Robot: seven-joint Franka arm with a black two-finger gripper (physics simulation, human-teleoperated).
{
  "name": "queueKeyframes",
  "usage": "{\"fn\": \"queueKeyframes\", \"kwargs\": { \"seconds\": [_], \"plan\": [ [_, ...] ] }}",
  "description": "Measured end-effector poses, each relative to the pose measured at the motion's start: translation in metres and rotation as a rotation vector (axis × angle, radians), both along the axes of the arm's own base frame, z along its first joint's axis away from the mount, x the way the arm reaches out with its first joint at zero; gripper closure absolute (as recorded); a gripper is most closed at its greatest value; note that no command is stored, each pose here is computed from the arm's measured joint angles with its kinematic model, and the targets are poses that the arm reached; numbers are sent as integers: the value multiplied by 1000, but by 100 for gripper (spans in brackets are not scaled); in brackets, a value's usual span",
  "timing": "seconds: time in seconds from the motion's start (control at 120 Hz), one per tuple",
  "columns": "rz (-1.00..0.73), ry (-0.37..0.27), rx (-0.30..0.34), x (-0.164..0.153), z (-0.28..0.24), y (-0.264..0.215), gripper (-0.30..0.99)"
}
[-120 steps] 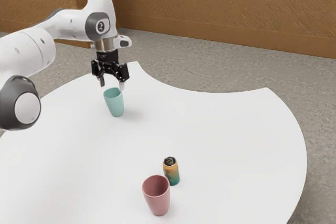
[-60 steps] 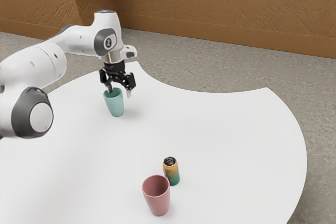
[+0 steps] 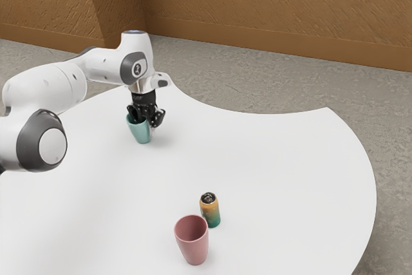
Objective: Place the left cup onto the right cup
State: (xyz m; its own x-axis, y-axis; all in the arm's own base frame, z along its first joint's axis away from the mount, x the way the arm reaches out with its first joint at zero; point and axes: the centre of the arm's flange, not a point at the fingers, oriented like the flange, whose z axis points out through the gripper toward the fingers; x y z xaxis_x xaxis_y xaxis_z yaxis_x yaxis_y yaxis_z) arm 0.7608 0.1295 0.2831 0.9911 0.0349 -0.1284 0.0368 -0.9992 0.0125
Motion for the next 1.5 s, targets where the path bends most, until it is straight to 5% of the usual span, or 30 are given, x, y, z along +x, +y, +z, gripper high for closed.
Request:
{"fn": "queueKeyframes", "kwargs": {
  "seconds": [0.2,0.433,0.592,0.8,1.092,1.5],
  "plan": [
    [-9,-6,15,-1,12,-3,72],
    [-41,-5,43,-21,57,-22,75],
    [-118,-35,61,-45,104,-79,75],
    [-247,-72,62,-115,160,-178,76],
    [-480,-81,62,-201,167,-333,78],
    [-456,-58,42,-244,127,-347,78]
  ]
}}
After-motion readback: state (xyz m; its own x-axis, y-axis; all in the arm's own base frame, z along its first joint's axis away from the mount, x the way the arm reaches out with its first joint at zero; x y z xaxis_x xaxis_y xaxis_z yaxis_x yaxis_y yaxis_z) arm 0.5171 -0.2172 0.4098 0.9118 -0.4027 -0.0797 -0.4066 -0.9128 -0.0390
